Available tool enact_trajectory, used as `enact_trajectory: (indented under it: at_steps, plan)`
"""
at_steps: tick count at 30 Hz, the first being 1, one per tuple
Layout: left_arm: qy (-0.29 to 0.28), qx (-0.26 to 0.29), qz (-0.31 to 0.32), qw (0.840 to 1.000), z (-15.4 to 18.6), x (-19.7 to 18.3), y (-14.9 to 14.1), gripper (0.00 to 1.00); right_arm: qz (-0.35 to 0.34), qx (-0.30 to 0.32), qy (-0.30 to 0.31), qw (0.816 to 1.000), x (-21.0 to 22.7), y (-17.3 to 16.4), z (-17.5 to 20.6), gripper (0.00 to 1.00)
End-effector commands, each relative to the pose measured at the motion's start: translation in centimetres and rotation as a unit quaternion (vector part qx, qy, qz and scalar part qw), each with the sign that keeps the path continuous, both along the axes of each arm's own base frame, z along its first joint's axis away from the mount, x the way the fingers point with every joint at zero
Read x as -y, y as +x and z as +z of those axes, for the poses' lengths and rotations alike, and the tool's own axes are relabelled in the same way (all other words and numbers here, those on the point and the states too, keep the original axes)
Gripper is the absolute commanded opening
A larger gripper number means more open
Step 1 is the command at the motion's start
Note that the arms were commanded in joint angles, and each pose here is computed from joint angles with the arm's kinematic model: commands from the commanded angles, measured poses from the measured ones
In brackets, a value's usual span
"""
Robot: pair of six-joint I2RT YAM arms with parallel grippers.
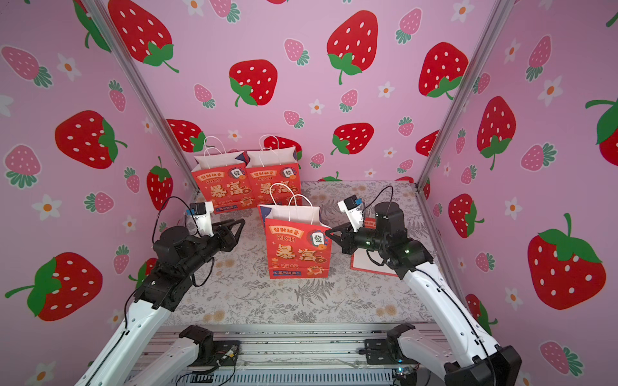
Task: Put away the paper bag
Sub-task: Pick up the paper bag from the center of the board, then press the paper bag.
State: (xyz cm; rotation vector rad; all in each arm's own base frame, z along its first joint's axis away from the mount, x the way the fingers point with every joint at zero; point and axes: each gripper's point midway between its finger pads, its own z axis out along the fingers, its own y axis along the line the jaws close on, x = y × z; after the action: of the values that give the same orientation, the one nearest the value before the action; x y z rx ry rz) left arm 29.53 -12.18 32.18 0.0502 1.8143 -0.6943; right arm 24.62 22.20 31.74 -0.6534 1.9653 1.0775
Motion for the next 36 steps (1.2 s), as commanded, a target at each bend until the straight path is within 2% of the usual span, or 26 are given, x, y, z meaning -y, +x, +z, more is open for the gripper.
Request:
enact_trajectory:
  at_steps: [1,3,8,13,19,27,31,33,36]
  plan:
    - [-0.023,0.01,-0.055,0.998,0.8,1.9,0.0,0.48,0.011,-0.035,0.019,0.999,1.1,-1.8,0.5,0.0]
    - [-0.024,0.005,-0.077,0.997,0.6,2.6,0.1,0.5,0.017,-0.044,0.036,0.998,1.5,-2.3,1.4,0.0]
    - [-0.025,-0.007,-0.131,0.991,-0.4,4.3,0.1,0.68,0.051,-0.057,0.075,0.994,1.6,-3.7,4.2,0.0]
    - [-0.02,-0.024,-0.174,0.984,-1.4,5.5,0.0,0.78,0.095,-0.067,0.107,0.987,1.1,-5.6,6.8,0.0]
    - [-0.031,-0.035,-0.211,0.976,-2.3,6.5,-0.1,0.84,0.134,-0.064,0.124,0.981,1.0,-7.4,9.0,0.0]
    - [-0.066,-0.01,-0.262,0.963,-0.3,7.7,-1.4,0.85,0.151,-0.082,0.143,0.975,0.5,-6.8,9.4,0.0]
    - [-0.085,0.007,-0.29,0.953,1.1,8.2,-2.3,0.74,0.14,-0.083,0.143,0.976,0.4,-6.1,9.5,0.0]
    - [-0.09,0.011,-0.299,0.95,1.6,8.4,-2.6,0.63,0.128,-0.08,0.141,0.978,0.5,-5.7,9.5,0.0]
    - [-0.097,0.019,-0.309,0.946,2.3,8.6,-3.1,0.41,0.103,-0.074,0.135,0.983,0.7,-4.9,9.2,0.0]
